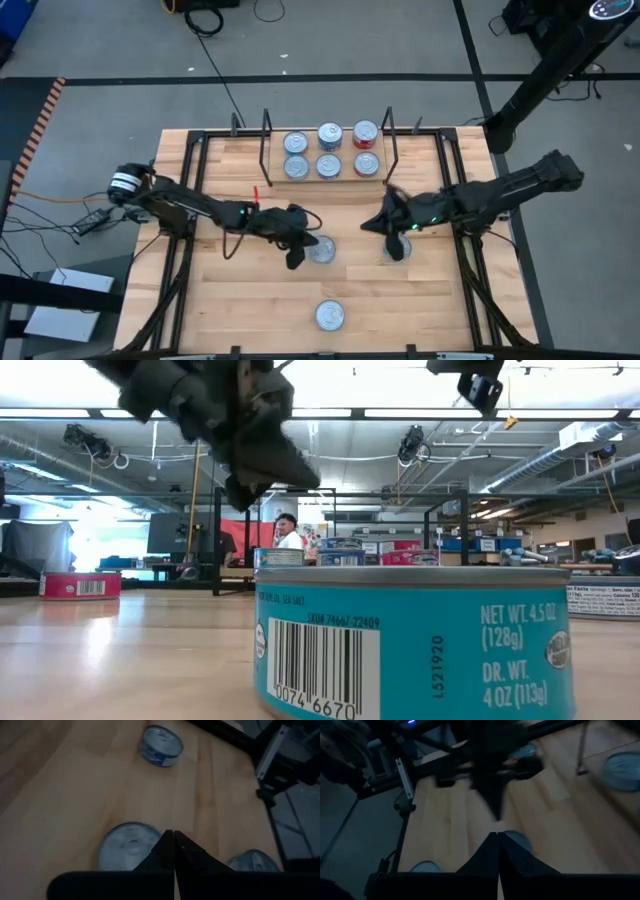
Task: Stack canned seafood by type on shelf
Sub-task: Move the top left light blue tuna can to the center of the table, then stack the center light blue tuna can on top of the other light blue tuna can on the shelf
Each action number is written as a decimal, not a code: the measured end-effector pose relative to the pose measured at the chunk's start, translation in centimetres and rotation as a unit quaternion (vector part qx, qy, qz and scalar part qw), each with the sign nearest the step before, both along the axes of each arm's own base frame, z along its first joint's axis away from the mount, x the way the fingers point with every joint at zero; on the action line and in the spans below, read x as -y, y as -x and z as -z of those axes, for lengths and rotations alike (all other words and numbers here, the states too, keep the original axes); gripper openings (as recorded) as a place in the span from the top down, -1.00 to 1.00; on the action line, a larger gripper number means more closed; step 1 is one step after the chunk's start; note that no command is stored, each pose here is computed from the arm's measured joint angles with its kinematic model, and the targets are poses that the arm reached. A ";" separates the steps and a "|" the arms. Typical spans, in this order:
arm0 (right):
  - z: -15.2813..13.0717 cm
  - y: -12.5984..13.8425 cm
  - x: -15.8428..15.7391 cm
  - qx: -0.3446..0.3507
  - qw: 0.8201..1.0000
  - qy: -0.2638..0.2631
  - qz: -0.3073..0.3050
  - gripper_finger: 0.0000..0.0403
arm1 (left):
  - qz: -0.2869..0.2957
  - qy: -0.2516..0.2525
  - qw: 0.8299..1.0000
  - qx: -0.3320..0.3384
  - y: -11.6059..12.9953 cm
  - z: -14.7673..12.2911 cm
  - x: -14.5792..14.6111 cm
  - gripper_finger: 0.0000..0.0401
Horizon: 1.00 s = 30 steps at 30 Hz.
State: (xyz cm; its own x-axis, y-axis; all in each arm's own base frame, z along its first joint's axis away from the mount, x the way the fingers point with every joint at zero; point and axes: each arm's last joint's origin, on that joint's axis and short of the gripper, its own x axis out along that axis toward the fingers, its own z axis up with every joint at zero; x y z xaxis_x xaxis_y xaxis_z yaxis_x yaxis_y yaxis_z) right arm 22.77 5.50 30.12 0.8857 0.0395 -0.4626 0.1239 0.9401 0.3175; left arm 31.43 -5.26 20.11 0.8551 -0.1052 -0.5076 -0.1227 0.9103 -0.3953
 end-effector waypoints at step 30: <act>16.0 -11.4 -6.9 -0.174 0.976 0.078 -0.103 0.96 | -0.045 -0.025 0.998 0.037 3.0 8.8 -4.9 1.00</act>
